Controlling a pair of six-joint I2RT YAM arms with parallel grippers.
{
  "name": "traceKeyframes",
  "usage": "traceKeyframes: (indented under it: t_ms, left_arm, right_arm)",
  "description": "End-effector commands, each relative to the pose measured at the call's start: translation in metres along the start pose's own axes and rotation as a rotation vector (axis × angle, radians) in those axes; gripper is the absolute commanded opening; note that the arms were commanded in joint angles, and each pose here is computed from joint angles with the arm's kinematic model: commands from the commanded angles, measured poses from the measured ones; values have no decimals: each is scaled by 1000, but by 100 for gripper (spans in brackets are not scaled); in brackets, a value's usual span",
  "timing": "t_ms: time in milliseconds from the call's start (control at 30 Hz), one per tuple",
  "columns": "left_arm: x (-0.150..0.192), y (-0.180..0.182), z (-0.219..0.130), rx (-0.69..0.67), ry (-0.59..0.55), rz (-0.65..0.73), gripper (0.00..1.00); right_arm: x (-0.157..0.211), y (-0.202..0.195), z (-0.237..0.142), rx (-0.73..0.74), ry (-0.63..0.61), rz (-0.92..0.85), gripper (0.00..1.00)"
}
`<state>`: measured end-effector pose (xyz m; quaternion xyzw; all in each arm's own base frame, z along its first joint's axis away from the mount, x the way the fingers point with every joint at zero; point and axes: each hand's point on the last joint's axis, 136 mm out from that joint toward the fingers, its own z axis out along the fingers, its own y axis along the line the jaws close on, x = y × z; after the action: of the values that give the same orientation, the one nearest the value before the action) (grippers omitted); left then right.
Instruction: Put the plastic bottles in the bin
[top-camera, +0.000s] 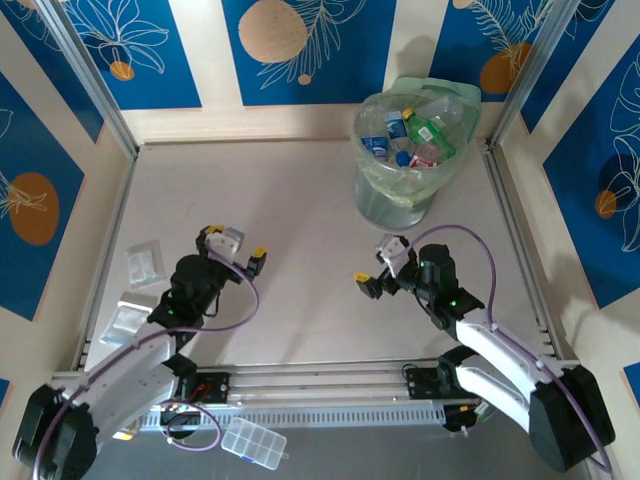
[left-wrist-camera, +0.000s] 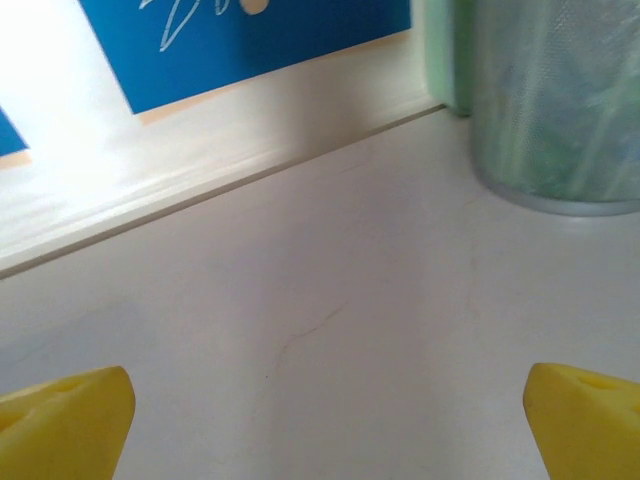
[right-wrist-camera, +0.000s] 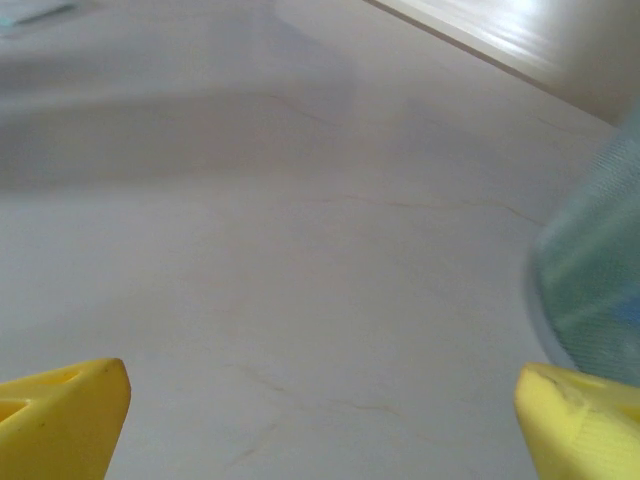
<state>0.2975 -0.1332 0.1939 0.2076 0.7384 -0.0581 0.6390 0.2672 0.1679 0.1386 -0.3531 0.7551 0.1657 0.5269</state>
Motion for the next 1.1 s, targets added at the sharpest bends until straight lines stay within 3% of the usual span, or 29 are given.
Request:
traceKeyframes:
  t_ms: [0,67,267,367,567,667,733,800,900,1067]
  left_arm:
    - [-8,25,12,-144,-40,48,99]
    - [14,46,20,-243,27,-12,99]
    - [53,74,31,-293,147,17,99]
    - [85,96,31,-331,220,-63,99]
    - [92,134,34,-412,130,-202,99]
    - [110,133,39,-411,93,-229,99]
    - [107,132,35,-415,8,-214,99]
    - [109,132,33,-418,26,-230,99]
    - [111,126,49,-350,84,-219,99]
    - [108,93,73,-106,150,-158,99]
  right_arm:
    - [4,-47,5,183,-14,91,99]
    - [19,-71,6,256,18,172,99]
    - [48,-130,-1,428,70,345,99]
    - [51,-150,-6,452,58,384,99]
    - [53,-179,-25,507,-38,480,99]
    - [49,-182,-23,503,-86,538,99]
    - [46,-182,-23,509,-163,544,99]
    - [53,-179,-16,517,-166,511,99]
    - [59,-173,-5,488,-212,474,99]
    - [64,-178,21,481,-20,479,99]
